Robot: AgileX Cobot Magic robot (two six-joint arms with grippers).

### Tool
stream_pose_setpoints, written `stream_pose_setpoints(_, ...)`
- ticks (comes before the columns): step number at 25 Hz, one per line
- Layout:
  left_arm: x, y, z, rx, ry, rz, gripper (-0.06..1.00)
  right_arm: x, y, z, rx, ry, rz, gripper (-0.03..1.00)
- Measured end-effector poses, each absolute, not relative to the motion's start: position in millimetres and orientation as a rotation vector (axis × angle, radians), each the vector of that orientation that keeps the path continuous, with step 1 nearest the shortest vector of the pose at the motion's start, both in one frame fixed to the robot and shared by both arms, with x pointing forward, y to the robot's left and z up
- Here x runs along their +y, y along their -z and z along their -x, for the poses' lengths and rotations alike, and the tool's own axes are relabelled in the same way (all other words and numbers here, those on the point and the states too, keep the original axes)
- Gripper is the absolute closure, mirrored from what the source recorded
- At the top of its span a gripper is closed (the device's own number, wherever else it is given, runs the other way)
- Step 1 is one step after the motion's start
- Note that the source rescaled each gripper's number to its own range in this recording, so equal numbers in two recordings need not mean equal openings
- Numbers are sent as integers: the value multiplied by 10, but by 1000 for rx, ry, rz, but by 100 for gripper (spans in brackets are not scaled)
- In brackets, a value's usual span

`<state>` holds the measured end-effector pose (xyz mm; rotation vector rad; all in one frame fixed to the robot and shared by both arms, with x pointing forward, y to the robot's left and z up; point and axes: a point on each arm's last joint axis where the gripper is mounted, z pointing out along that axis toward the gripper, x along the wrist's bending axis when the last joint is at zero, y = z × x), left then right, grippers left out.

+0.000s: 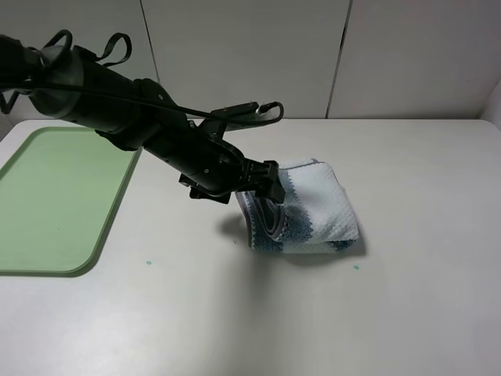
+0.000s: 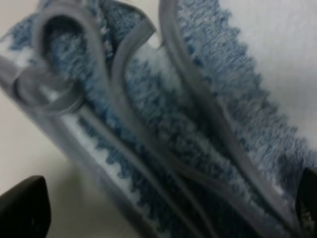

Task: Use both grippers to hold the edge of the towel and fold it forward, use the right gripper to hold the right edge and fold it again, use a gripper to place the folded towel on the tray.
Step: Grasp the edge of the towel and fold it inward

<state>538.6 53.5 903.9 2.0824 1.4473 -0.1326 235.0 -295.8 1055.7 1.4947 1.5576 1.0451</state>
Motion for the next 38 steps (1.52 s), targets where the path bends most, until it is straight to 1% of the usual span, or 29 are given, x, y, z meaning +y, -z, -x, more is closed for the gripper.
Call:
stream_pose_setpoints(4,475,-8947,-5403,1458,150,-2089,-5,-2958,-10556,-2349,1559,-1044,-1496,-3)
stream_pose_setpoints(11,396,-8680,-5377,1501,195,-2118,-5,-2958,-10556,-2349,1559,-1044,-1496,-3)
stream_pose_setpoints(21,148,-8612,-5511,1451,236,-2114,-5,-2958,-10556,-2349,1559,-1044,-1496,-3)
stream_pose_setpoints(32,104,-8544,-5539,1453,267,-2117,-5,-2958,-10557,-2350,1558,-1045,-1495,-3)
stream_pose_setpoints(35,99,-8546,-5543,1452,268,-2116,-3,-2958,-10557,-2350,1558,-1045,-1495,-3)
stream_pose_setpoints(38,100,-8539,-5544,1451,266,-2118,4,-2958,-10557,-2350,1558,-1045,-1495,-3)
